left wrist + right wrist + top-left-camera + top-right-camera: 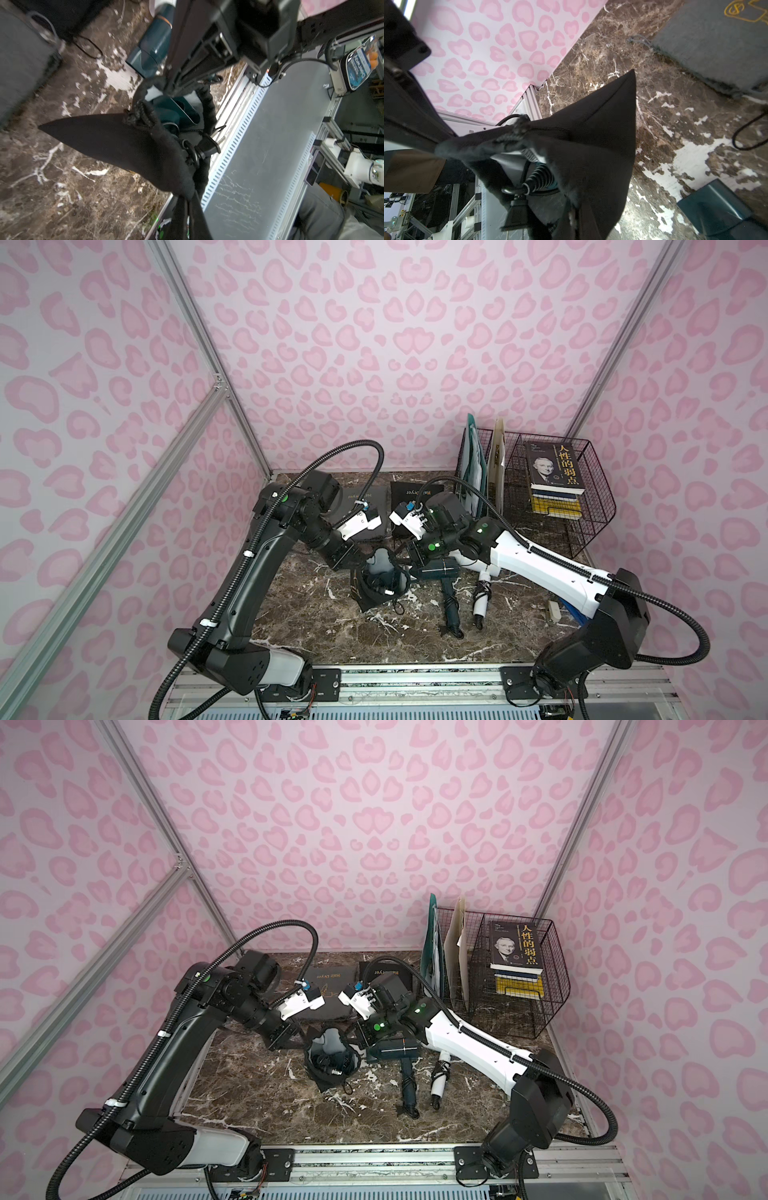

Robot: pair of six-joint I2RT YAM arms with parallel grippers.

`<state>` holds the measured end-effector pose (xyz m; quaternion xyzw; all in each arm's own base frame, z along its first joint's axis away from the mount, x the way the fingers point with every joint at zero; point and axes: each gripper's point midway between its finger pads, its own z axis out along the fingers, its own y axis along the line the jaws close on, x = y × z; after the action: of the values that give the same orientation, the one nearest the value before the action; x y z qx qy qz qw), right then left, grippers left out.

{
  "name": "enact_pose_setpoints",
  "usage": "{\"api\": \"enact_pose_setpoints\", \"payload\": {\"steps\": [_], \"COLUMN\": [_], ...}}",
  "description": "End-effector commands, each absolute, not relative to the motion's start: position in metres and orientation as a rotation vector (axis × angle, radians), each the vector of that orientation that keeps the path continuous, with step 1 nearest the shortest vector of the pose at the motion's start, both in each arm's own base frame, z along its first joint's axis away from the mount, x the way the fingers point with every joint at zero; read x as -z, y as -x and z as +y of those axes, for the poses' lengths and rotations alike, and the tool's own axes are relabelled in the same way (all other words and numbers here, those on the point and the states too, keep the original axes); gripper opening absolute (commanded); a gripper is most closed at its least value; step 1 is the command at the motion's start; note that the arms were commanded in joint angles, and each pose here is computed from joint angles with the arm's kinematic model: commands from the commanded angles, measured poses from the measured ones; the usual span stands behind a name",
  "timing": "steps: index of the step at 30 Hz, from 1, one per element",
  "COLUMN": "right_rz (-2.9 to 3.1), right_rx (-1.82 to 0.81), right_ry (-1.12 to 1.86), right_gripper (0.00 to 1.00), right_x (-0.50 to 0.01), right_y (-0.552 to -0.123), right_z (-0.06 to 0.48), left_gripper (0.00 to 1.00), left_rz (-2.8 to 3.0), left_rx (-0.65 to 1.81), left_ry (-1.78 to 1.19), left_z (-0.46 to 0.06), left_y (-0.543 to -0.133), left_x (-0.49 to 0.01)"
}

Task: Pack away hair dryers
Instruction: Place the drawstring bag at the center of the board.

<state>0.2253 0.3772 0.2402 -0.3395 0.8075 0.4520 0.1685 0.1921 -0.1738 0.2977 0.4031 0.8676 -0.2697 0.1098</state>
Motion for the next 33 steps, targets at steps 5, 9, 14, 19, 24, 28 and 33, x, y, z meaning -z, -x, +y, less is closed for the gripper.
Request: {"api": "enact_pose_setpoints", "payload": {"steps": [5, 9, 14, 19, 24, 28, 33], "right_rz": [2.394, 2.287, 2.171, 2.031, 1.958, 2.013, 2.119], "right_rx": [-1.239, -1.367, -1.479, -1.628, -1.705, -1.696, -1.633], "right_ry": [1.027, 1.034, 1.046, 1.109, 1.100, 1.051, 1.051], "right_gripper": [0.00, 0.00, 0.00, 0.00, 0.00, 0.00, 0.00], "right_x": [-0.216, -0.239, -0.271, -0.304, -0.318, -0.308, -0.279], "right_y": [-0.231, -0.232, -0.233, -0.222, -0.223, -0.233, -0.237], "right_z": [0.366, 0.371, 0.372, 0.369, 0.357, 0.352, 0.358], "left_gripper": [0.02, 0.02, 0.02, 0.02, 0.02, 0.01, 0.02], "left_rz": [2.595, 2.611, 2.614, 2.681, 2.694, 2.624, 2.507], "left_rx": [1.101, 1.134, 1.035, 0.924, 0.785, 0.839, 0.937], "left_ry": [-1.239, -1.302, -1.351, -1.327, -1.294, -1.298, -1.270], "left_z": [-0.185, -0.181, -0.170, -0.159, -0.147, -0.151, -0.164], "left_y": [-0.154, -0.141, -0.136, -0.137, -0.142, -0.133, -0.132], "left_x": [-0.300, -0.287, -0.280, -0.260, -0.253, -0.280, -0.313]}}
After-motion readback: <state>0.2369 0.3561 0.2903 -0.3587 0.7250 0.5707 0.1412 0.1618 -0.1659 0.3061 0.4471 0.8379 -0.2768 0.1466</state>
